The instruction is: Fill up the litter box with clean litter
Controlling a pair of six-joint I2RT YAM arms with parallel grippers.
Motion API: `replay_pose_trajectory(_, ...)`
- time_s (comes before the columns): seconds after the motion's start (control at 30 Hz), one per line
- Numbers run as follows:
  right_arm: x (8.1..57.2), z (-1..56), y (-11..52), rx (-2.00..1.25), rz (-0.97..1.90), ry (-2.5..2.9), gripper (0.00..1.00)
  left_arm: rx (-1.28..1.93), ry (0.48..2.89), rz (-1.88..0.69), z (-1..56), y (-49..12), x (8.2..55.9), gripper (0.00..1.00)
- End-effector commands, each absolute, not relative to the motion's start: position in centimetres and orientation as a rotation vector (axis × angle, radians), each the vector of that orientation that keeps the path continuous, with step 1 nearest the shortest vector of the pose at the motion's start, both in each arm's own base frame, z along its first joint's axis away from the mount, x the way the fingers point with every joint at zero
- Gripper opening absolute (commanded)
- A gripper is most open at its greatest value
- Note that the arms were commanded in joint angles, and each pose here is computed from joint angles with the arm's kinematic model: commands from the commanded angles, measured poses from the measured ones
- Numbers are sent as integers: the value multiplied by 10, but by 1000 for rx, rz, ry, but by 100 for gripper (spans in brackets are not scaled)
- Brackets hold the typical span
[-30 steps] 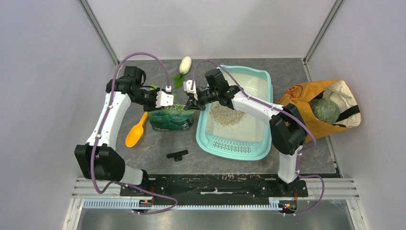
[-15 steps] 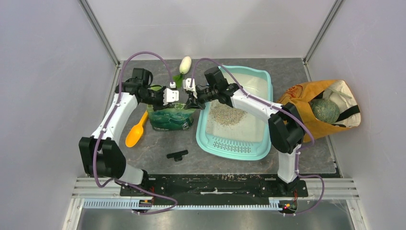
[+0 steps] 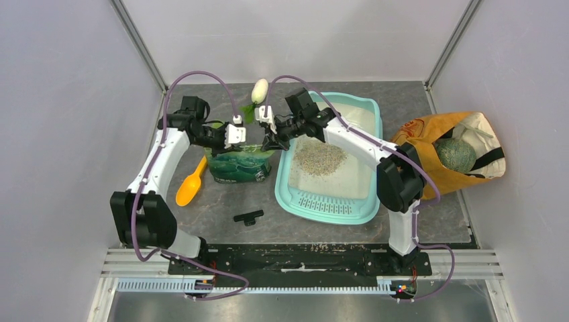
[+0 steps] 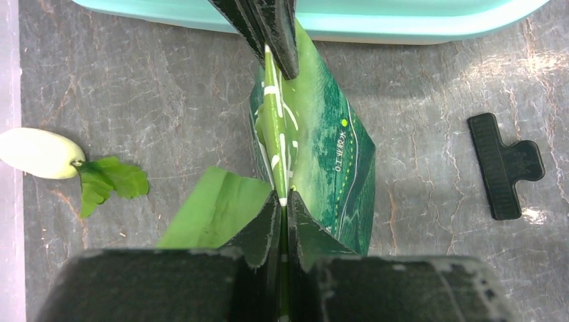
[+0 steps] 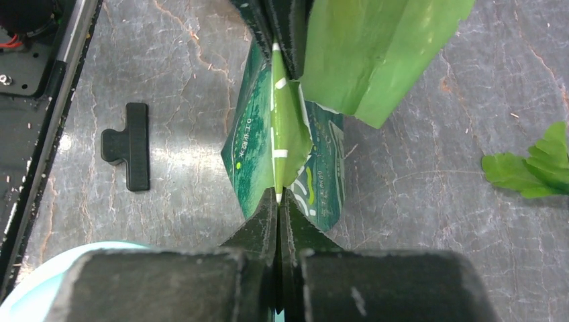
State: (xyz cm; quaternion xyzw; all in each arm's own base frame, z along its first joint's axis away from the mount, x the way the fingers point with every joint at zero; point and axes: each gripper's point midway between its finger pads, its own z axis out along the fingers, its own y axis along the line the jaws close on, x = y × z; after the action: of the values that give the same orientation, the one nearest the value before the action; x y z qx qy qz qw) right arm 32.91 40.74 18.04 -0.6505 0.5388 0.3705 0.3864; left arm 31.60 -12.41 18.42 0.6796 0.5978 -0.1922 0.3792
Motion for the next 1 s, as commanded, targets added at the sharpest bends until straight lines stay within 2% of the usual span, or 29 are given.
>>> replay_pose_trajectory(0.0, 344, 213, 388, -1600, 891, 1516, 0, 1723, 1503, -301, 214, -98, 326, 2)
replay_pose_trajectory(0.2, 342, 166, 383, -1605, 908, 1689, 0, 1737, 1606, -282, 171, -86, 320, 3)
replay_pose_trajectory(0.23, 341, 165, 383, -1606, 913, 1689, 0, 1713, 1630, -303, 170, -87, 320, 5)
replay_pose_trajectory(0.3, 341, 166, 384, -1608, 910, 1674, 0, 1674, 1655, -320, 174, -89, 321, 22)
replay_pose_trajectory(0.33, 342, 168, 385, -1611, 904, 1659, 0, 1655, 1671, -310, 176, -87, 323, 26)
replay_pose_trajectory(0.43, 343, 169, 384, -1630, 885, 1634, 0, 1644, 1724, -215, 181, -73, 329, 34)
replay_pose_trajectory(0.5, 342, 169, 382, -1645, 877, 1623, 0, 1616, 1759, -178, 187, -60, 332, 35)
replay_pose_trajectory(0.57, 341, 170, 382, -1650, 877, 1612, 0, 1609, 1790, -159, 190, -42, 330, 29)
replay_pose_trajectory(0.63, 340, 171, 382, -1654, 878, 1606, 0, 1614, 1808, -152, 189, -29, 326, 8)
replay_pose_trajectory(0.67, 341, 170, 382, -1653, 878, 1608, 0, 1602, 1810, -155, 190, -24, 326, 2)
replay_pose_trajectory(0.8, 339, 168, 382, -1658, 887, 1621, 0, 1599, 1806, -181, 188, -17, 325, 2)
replay_pose_trajectory(0.83, 339, 168, 381, -1660, 891, 1631, 4, 1596, 1800, -190, 189, -18, 325, 2)
replay_pose_trajectory(0.87, 339, 168, 381, -1662, 894, 1638, 0, 1593, 1785, -197, 191, -21, 326, 2)
replay_pose_trajectory(0.9, 338, 168, 381, -1669, 900, 1639, 0, 1593, 1774, -201, 192, -23, 326, 2)
replay_pose_trajectory(0.93, 337, 168, 382, -1670, 906, 1635, 0, 1588, 1768, -203, 193, -24, 326, 7)
replay_pose_trajectory(0.97, 337, 170, 384, -1665, 917, 1629, 0, 1584, 1763, -204, 194, -25, 326, 23)
